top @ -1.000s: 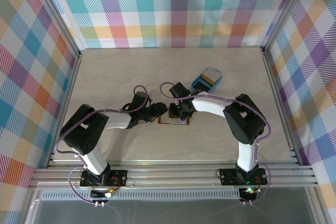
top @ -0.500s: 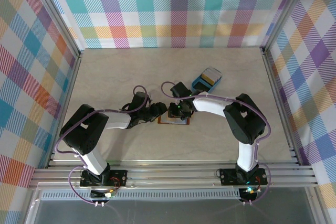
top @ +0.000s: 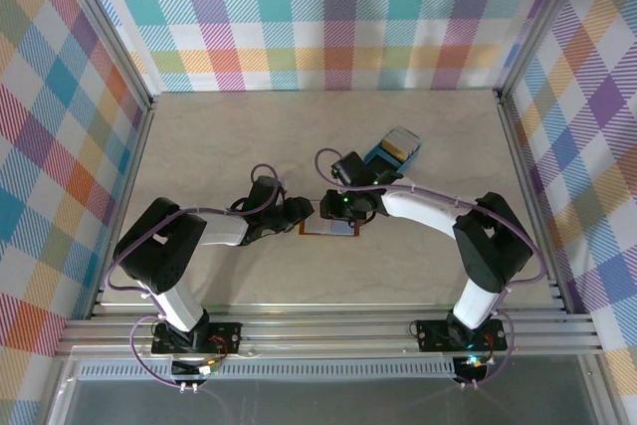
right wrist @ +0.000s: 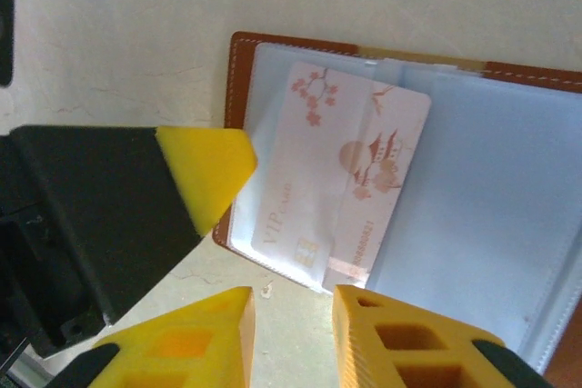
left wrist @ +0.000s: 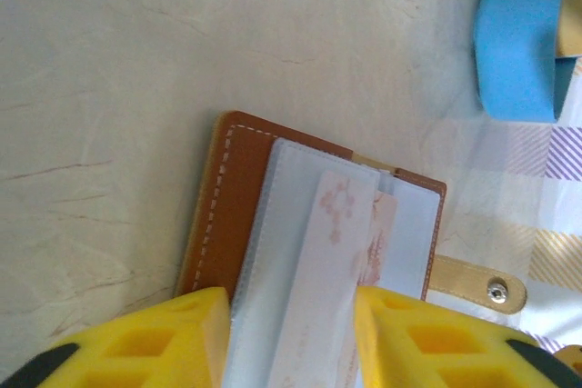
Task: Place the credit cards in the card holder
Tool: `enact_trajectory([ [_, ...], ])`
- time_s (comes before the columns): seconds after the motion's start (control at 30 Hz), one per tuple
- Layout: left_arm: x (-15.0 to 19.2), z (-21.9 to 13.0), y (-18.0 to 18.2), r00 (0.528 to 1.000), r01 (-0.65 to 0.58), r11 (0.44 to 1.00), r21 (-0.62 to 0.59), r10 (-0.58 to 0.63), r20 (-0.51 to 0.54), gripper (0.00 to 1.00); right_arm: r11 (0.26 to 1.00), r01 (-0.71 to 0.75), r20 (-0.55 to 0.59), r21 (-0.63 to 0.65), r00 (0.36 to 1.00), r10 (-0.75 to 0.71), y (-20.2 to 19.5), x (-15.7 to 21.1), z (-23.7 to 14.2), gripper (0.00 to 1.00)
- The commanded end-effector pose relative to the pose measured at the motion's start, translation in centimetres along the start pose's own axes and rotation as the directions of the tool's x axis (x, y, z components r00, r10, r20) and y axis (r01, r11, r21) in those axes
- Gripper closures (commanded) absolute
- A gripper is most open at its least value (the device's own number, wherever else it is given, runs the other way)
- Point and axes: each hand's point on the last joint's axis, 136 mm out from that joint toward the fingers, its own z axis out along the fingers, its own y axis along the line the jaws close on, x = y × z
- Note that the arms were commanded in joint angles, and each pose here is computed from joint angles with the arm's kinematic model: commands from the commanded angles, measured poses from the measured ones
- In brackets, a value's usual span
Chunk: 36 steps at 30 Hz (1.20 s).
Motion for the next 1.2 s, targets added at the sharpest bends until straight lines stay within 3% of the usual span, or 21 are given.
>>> enact_trajectory([
  [0.0,3.1,0.0,6.4,0.994,0.058,0.976,-0.209,-0.076,-0.076,0.66,0.998,-0.042,-0.012,0.039,0.999,0.042,-1.4,0.2,0.5,0.73],
  [0.57,3.4,0.2,6.9,0.993,0.058,0.974,-0.217,-0.078,-0.086,0.82,0.994,-0.027,-0.069,0.102,0.997,0.034,-2.1,-0.3,3.6,0.74],
  [1.17,3.3,0.1,7.0,0.993,0.060,0.975,-0.213,-0.079,-0.084,0.82,0.996,-0.037,-0.089,0.086,0.995,0.045,-1.9,-0.2,4.7,0.73],
])
